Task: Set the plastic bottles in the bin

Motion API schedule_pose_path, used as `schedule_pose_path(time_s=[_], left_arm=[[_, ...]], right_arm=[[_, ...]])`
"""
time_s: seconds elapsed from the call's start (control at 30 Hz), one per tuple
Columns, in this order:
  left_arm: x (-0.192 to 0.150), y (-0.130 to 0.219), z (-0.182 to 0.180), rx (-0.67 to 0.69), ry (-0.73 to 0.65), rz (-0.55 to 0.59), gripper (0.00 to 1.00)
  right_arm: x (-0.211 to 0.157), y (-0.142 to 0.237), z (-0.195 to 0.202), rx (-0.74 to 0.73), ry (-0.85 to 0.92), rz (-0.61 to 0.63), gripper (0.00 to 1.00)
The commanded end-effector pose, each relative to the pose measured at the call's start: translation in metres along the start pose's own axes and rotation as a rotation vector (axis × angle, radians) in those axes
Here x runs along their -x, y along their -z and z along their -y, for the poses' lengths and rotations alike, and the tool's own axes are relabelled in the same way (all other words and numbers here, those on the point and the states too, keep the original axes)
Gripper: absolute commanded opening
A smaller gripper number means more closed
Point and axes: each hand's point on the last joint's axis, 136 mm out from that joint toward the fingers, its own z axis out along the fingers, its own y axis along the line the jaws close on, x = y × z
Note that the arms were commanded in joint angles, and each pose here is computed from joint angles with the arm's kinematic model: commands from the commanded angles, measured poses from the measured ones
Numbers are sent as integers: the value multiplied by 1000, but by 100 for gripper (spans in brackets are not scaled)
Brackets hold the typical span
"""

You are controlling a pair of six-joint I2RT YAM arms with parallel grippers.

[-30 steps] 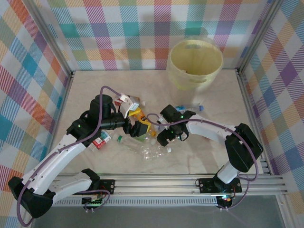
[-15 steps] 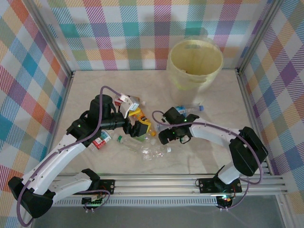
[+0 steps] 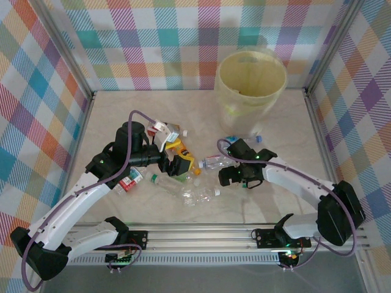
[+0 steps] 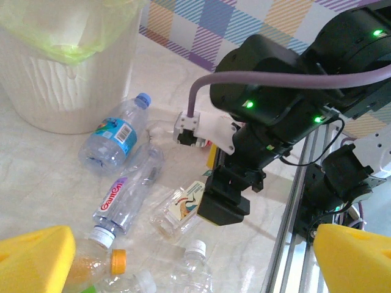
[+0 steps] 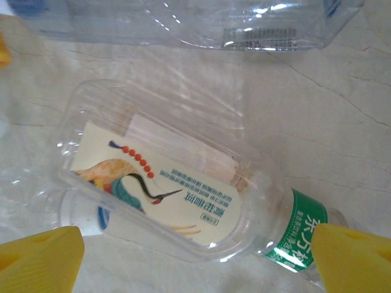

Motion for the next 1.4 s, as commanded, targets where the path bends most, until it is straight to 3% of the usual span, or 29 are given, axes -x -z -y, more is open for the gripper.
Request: schedule_pose_path(time_s=[0.0,0.57,1.2,1.37], left_arm=[[13,5,9,-20,-20,24,100],[11,4,7,-17,-16,16,100],[9,3,6,-13,-16,7,100],[9,2,6,-13,-14,5,100]], right_arm=[[-6,6,1,2,59,-21,100],[-2,-20,-4,-57,217,-93,100],[26,-46,-10,-94,208,-59,100],[24,-47,-5,-116,210,-63,90]])
